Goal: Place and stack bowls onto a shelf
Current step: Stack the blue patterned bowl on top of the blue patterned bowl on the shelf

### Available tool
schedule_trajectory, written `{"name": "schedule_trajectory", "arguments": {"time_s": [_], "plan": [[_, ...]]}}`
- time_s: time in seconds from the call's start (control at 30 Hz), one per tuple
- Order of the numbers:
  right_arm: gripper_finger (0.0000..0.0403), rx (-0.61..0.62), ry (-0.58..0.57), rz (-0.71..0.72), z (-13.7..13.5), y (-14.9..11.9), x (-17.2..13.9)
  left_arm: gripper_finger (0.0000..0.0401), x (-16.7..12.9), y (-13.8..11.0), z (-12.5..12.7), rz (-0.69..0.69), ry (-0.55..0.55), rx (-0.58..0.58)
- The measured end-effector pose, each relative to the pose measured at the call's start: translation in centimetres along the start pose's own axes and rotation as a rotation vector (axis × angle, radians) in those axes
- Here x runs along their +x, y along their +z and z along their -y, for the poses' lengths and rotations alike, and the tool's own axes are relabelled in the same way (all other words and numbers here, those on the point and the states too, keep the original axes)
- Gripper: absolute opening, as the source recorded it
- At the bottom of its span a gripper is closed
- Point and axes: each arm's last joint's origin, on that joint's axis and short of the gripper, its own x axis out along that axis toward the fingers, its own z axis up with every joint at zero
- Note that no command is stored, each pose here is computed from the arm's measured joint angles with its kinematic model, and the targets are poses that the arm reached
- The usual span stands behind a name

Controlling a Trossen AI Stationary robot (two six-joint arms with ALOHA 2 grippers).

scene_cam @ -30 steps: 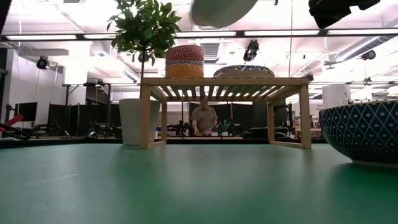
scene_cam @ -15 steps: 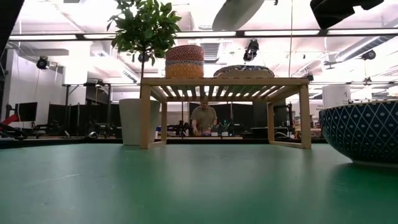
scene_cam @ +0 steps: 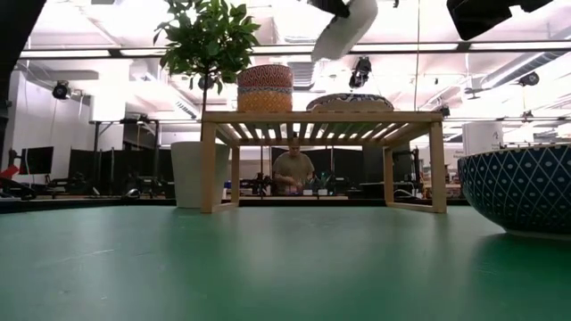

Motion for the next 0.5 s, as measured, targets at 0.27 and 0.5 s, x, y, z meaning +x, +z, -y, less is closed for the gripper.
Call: {"name": "schedule_trajectory", "arguments": {"time_s": [0.27, 0.5], "plan": [[0.0068, 0.000, -0.002, -0.017, 0.0, -0.2, -0.1, 0.0000, 3.8, -1.8, 0.7, -0.054, 0.009, 0.036], [0.0068, -0.001, 0.000, -0.015, 0.0, -0.2, -0.2, 0.0000, 5.9, -3.5, 0.8, -0.131, 0.022, 0.033]]}}
